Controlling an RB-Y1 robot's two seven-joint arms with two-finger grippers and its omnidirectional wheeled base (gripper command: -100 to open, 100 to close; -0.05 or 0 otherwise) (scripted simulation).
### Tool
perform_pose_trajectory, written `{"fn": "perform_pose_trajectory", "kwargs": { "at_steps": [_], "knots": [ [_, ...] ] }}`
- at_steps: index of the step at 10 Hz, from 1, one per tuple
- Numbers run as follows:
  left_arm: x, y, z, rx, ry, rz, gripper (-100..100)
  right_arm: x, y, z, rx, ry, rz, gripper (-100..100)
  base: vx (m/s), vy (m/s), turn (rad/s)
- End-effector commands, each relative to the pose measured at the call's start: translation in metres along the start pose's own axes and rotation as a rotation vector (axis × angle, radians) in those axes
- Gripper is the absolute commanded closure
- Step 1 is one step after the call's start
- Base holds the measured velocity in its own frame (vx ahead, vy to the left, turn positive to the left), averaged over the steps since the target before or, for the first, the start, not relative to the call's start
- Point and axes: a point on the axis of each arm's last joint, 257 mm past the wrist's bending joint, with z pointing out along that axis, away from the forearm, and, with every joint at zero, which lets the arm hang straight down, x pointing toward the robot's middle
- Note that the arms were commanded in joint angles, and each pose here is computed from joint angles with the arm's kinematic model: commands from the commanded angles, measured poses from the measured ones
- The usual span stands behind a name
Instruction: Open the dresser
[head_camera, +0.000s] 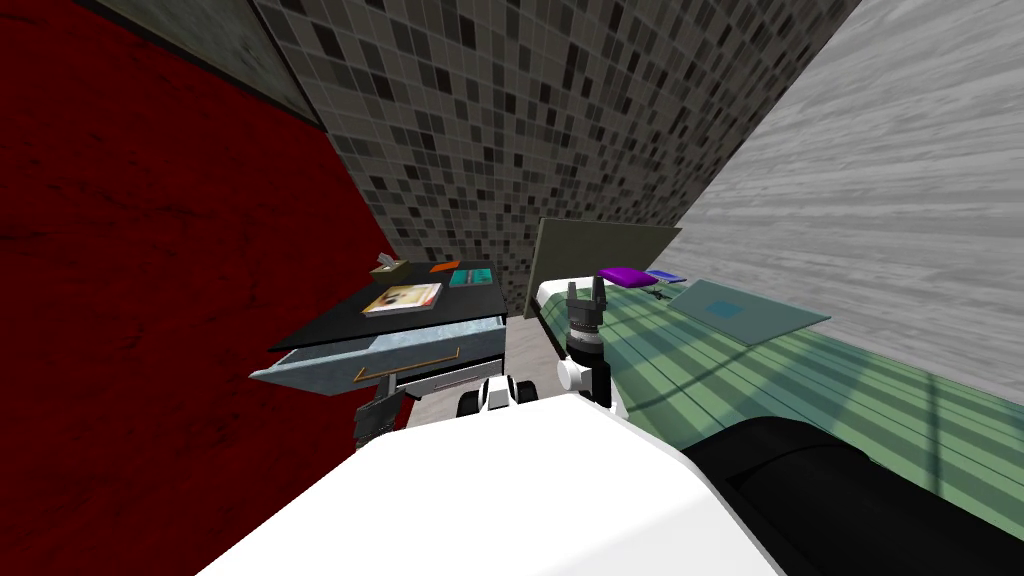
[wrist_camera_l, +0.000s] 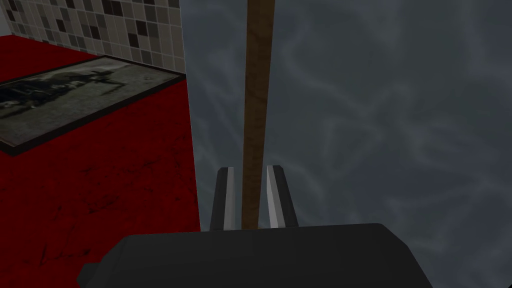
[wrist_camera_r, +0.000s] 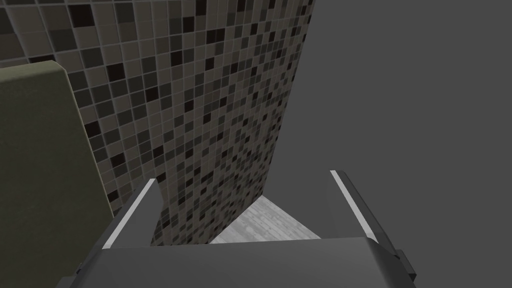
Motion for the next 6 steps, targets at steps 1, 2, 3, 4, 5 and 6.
{"fn": "perform_pose_trajectory", "kwargs": {
  "at_steps": [1, 2, 3, 4, 5, 6],
  "knots": [
    [0.0, -0.003, 0.001, 0.0, -0.001, 0.0, 100, 0.0, 0.0, 0.0, 0.0, 0.0, 0.0, 0, 0.0, 0.0, 0.0],
    [0.001, -0.01, -0.006, 0.009, 0.004, -0.003, 100, 0.0, 0.0, 0.0, 0.0, 0.0, 0.0, 0, -0.097, -0.008, 0.028],
    [0.002, -0.015, -0.008, 0.021, 0.008, -0.004, 100, 0.0, 0.0, 0.0, 0.0, 0.0, 0.0, 0, -0.171, -0.041, 0.052],
    [0.002, -0.021, -0.01, 0.032, 0.012, -0.004, 100, 0.0, 0.0, 0.0, 0.0, 0.0, 0.0, 0, -0.194, -0.013, 0.048],
    [0.003, -0.026, -0.012, 0.043, 0.016, -0.005, 100, 0.0, 0.0, 0.0, 0.0, 0.0, 0.0, 0, -0.169, 0.009, 0.021],
    [0.005, -0.013, -0.017, 0.003, 0.009, -0.008, 100, 0.0, 0.0, 0.0, 0.0, 0.0, 0.0, 0, -0.071, -0.002, -0.006]
  ]
}}
